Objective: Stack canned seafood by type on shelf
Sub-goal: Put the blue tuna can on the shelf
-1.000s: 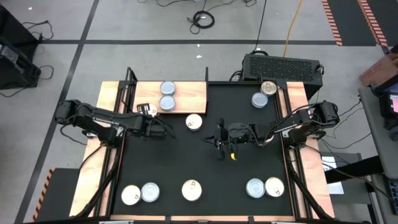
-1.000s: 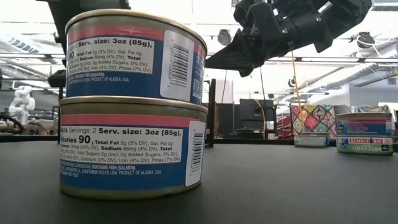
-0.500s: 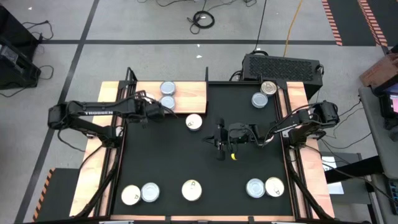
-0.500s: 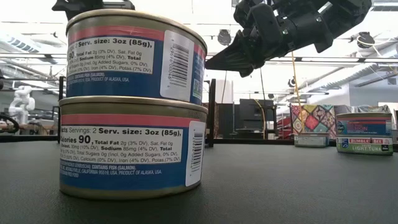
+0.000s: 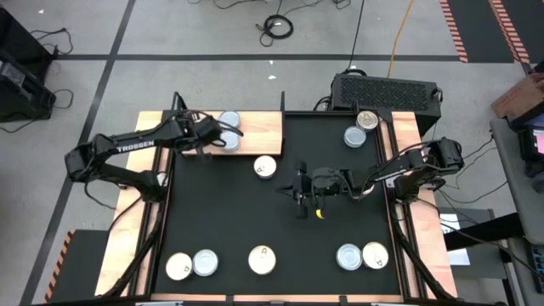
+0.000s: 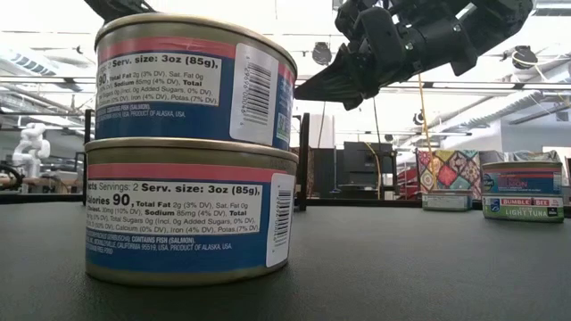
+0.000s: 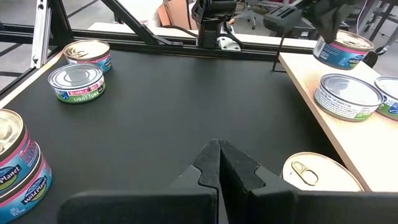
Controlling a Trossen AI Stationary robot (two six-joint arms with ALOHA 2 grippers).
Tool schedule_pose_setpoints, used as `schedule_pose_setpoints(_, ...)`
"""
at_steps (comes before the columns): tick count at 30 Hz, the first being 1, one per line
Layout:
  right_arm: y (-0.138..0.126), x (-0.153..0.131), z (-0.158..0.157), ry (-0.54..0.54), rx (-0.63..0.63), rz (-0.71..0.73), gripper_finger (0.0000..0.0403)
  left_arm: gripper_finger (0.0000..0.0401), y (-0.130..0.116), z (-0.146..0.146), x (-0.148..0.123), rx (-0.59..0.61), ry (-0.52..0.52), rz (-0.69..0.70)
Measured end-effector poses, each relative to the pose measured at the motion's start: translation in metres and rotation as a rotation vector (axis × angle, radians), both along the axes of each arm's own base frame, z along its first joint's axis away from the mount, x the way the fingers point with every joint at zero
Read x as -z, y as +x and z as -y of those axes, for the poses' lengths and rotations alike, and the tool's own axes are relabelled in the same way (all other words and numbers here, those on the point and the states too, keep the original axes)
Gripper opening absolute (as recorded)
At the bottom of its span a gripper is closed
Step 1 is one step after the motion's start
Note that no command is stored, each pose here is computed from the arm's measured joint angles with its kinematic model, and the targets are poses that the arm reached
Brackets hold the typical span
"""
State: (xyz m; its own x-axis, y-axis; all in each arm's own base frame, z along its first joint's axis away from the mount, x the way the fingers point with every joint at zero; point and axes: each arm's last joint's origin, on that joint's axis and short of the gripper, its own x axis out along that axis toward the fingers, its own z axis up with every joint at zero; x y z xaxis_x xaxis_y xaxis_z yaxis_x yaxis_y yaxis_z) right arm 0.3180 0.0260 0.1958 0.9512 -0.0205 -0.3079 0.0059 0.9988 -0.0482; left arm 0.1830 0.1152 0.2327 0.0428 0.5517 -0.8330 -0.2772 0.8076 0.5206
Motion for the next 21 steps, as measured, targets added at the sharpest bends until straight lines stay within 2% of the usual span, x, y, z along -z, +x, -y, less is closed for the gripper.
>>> schedule_pose_setpoints(12, 0.000, 0.000, 0.000, 0.000, 0.000, 0.001, 0.0000, 0.0008, -0.014, -0.034, -0.002, -0.033, -0.026, 0.072)
schedule_pose_setpoints(21, 0.000, 0.000, 0.000, -0.007, -0.002, 0.001, 0.0000, 0.0008, -0.013, -0.061, 0.005, -0.031, 0.005, 0.123)
